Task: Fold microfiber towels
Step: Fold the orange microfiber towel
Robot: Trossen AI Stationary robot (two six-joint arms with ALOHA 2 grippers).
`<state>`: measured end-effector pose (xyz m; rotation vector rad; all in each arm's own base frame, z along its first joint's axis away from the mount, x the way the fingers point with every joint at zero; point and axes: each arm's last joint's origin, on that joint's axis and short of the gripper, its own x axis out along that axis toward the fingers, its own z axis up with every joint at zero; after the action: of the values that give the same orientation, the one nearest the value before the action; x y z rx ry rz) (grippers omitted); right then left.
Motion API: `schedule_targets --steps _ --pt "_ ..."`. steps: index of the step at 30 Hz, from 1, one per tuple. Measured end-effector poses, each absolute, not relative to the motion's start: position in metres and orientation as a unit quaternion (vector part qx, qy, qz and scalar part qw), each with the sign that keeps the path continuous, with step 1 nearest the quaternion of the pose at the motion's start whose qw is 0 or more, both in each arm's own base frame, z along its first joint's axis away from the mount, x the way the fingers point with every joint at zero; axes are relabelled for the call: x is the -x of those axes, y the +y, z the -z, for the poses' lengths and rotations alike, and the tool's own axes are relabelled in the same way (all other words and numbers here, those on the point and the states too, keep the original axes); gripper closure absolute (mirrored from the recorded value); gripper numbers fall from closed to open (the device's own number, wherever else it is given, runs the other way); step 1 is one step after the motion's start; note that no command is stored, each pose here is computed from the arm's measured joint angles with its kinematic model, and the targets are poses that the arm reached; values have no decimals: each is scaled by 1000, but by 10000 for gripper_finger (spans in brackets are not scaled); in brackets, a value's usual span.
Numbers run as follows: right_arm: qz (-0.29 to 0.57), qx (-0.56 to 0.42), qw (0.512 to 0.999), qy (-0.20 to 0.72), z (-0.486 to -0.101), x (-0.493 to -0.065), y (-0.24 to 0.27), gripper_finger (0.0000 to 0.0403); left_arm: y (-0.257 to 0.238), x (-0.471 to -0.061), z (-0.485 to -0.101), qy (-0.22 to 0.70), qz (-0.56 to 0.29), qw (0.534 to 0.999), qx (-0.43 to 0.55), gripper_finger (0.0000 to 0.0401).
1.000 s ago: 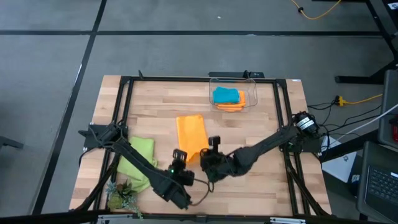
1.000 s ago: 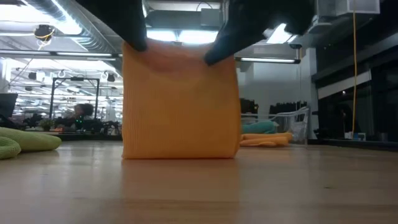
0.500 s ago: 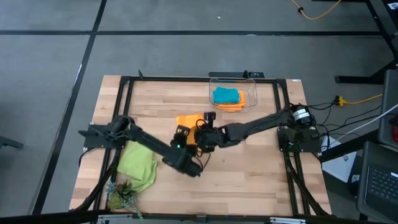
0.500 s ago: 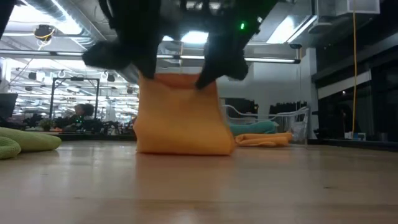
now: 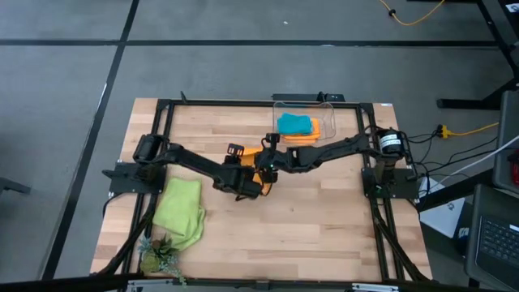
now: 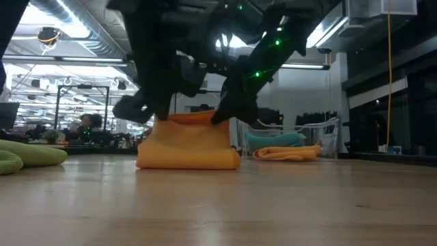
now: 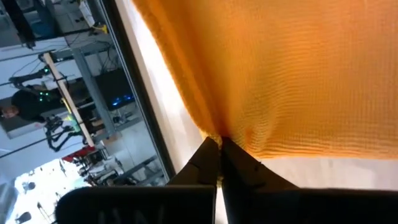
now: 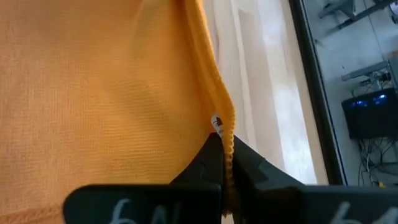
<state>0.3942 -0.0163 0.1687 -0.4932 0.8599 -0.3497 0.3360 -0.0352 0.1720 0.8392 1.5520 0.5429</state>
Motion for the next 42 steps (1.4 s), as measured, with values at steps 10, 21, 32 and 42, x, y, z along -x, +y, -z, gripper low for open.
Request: schedule_targets --steps 10,21,32,42 --pt "165 216 864 424 -158 -387 -31 362 -7 -339 -159 673 -247 612 -333 397" --pt "185 182 872 414 -158 -387 -35 256 -4 -342 -159 666 -256 624 -320 299" --pt "191 133 863 449 -172 -375 -22 237 -13 -337 -179 637 -327 586 -379 224" --pt "159 32 854 494 -197 -348 -2 255 -27 -313 -212 704 -357 592 -164 222"
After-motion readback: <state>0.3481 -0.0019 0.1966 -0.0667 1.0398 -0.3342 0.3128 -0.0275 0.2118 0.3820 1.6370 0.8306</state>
